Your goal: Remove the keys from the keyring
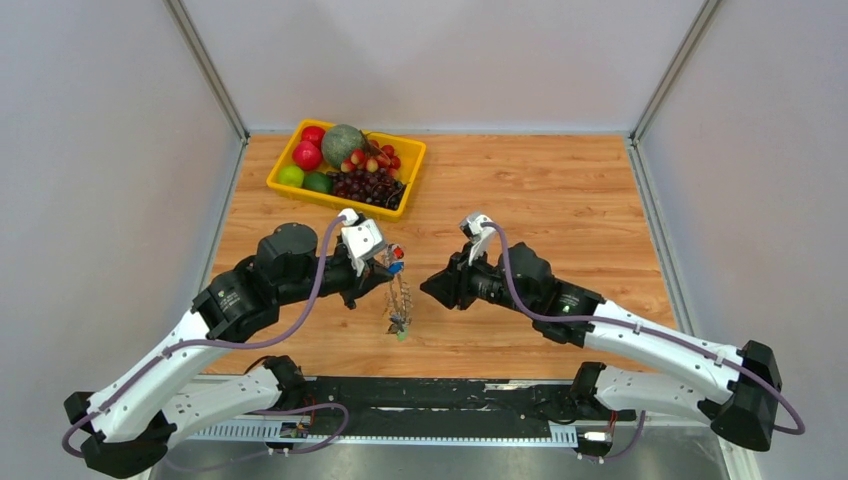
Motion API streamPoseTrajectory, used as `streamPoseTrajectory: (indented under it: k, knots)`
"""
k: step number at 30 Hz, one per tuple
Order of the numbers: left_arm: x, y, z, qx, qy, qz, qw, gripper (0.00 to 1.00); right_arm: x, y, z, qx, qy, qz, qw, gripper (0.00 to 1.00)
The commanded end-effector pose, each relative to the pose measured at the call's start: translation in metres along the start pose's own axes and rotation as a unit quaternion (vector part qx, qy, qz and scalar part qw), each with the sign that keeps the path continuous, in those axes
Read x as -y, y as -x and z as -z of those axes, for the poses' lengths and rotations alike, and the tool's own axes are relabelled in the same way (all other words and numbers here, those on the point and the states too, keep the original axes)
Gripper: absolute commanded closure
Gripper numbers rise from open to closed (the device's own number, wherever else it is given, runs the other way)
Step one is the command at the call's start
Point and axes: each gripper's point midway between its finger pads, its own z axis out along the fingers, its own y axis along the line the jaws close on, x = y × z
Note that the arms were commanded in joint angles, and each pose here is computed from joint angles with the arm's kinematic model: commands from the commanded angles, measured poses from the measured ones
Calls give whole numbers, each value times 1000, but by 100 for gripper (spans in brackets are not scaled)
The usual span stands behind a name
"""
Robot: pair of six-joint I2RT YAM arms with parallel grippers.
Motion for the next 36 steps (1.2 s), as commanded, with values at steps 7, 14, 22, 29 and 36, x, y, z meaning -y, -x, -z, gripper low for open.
streamPoseTrajectory:
  k: [7,14,22,29,36]
  knots:
    - [29,35,15,57,-89,-75,992,100,-36,49,39,106,98,222,964,67]
    - [40,45,23,74,-120,-101,985,100,-51,49,50,143,155,313,926,56]
    - [48,53,30,87,-140,-111,980,100,-75,55,52,160,210,347,900,55]
    - [51,55,33,93,-147,-113,978,100,-88,63,59,176,233,352,889,56]
    - [52,57,33,95,-151,-114,977,100,-101,69,57,173,254,350,885,57]
